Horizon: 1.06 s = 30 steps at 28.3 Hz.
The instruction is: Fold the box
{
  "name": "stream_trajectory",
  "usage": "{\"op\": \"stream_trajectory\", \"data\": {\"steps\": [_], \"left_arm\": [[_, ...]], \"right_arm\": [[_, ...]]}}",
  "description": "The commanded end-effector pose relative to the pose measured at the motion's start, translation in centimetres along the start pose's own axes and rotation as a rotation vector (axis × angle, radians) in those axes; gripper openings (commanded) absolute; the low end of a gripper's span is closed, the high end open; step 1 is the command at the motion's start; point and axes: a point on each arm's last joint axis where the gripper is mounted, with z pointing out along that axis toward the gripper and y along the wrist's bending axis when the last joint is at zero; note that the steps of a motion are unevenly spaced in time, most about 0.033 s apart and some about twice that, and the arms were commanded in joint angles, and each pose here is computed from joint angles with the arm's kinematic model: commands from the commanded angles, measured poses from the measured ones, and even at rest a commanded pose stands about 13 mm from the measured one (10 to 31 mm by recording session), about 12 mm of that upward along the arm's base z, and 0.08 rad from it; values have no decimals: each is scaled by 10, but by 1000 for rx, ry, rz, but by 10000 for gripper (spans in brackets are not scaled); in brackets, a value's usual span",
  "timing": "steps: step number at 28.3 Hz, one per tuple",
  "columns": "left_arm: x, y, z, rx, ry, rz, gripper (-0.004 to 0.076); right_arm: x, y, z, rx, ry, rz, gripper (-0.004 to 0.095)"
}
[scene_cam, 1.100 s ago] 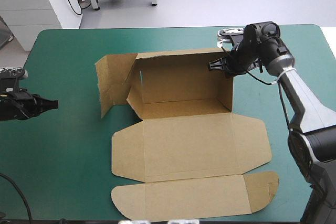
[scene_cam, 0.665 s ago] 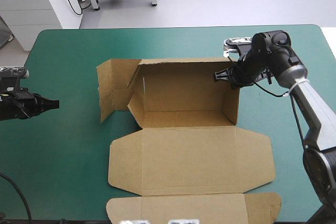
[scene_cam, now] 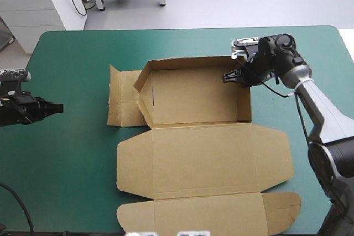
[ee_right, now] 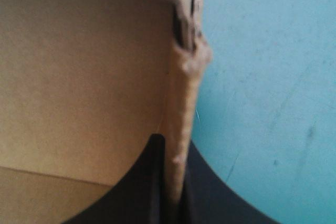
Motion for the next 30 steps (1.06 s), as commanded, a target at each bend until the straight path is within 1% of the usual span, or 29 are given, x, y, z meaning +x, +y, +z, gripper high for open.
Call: {"op": "stream_trajectory", "data": {"steps": [1, 4, 7, 9, 12, 14, 15, 17, 19, 24, 26, 30], "left_arm": [[-9, -7, -12, 3, -87, -2, -8], [-10, -6, -12, -3, -91, 0, -8], [-10, -7, -12, -3, -88, 1, -8], [-9, -7, -12, -2, -87, 1, -8], [-9, -7, -12, -1, -87, 1, -8], [-9, -7, -12, -1, -87, 1, -8], [-9, -7, -12, -1, -87, 1, -8], [-9, -7, -12, -1, -87, 1, -8], [-9, -7, -12, -1, -87, 1, -8], [-9, -7, -12, -1, -87, 1, -8], [-9, -7, -12, 0, -85, 1, -8], [-9, -7, -12, 1, -87, 0, -8]], "right_arm": [[1, -6, -1, 35, 87, -20, -15], [-11, -5, 3, 34, 57, -17, 3], [-16, -5, -1, 34, 44, -6, 80], [-20, -7, -7, 32, 19, 28, 184], [-26, -13, -19, 29, -22, 82, 394], [-31, -18, -27, 24, -54, 135, 505], [-33, -20, -34, 5, -76, 158, 584], [-36, -23, -43, -31, -104, 183, 645], [-35, -25, -53, -70, -125, 207, 676], [-25, -24, -70, -80, -137, 204, 677], [-16, -22, -70, -102, -115, 210, 677], [-3, -19, -54, -131, -40, 204, 677]]}}
